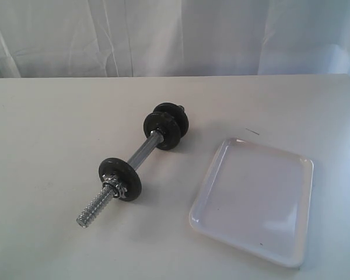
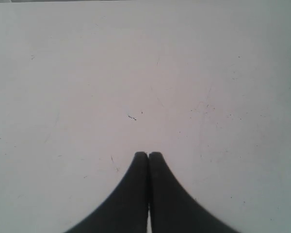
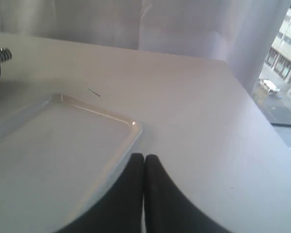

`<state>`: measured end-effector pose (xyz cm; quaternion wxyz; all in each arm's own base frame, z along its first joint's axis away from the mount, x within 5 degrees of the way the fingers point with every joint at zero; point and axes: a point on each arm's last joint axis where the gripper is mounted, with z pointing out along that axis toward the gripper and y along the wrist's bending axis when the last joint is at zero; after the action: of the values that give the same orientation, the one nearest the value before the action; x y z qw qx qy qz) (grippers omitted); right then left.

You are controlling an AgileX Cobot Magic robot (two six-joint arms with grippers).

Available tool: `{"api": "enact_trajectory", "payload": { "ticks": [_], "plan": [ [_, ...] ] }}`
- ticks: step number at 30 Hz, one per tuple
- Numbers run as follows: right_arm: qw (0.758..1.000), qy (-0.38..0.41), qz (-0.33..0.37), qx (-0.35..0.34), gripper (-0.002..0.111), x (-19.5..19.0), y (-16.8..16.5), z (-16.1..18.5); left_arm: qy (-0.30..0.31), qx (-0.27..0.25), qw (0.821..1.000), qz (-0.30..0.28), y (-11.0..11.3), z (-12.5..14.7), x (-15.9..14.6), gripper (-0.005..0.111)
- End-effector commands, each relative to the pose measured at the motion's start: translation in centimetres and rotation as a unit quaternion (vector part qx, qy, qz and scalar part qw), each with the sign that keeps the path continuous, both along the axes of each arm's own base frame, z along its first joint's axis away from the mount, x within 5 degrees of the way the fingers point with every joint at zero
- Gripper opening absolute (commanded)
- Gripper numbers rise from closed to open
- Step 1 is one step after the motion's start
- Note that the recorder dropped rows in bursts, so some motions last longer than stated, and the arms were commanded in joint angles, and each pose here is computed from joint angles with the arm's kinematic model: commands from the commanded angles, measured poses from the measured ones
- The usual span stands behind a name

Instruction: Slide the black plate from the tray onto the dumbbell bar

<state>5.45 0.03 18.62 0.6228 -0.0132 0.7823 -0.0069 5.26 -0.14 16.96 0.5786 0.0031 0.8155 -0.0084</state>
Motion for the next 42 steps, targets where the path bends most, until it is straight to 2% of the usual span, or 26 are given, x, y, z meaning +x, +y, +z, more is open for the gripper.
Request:
{"api": "enact_trajectory", "payload": {
  "ticks": [1,10,15,26,42],
  "plan": [
    [0.998,-0.002,-0.017,0.057,0.000,-0.03,-0.06,-0.09,0.002,-0.009,1.000,-0.003,-0.08,-0.14,-0.03,0.000],
    [0.998,-0.002,-0.017,0.057,0.000,-0.03,-0.06,-0.09,0.002,-0.009,1.000,-0.003,-0.08,-0.14,-0.03,0.000],
    [1.000,-0.001,-0.004,-0.001,0.000,-0.03,-0.06,-0.11,0.002,-0.009,1.000,-0.003,-0.08,-0.14,-0.03,0.000],
    [1.000,-0.001,-0.004,0.000,0.000,-0.03,-0.05,-0.12,0.002,-0.009,1.000,0.015,0.11,-0.14,-0.02,0.000],
    [1.000,-0.001,0.002,0.000,0.000,-0.03,0.01,-0.12,0.002,-0.008,1.000,0.013,0.09,-0.14,-0.02,0.000]
  ]
}}
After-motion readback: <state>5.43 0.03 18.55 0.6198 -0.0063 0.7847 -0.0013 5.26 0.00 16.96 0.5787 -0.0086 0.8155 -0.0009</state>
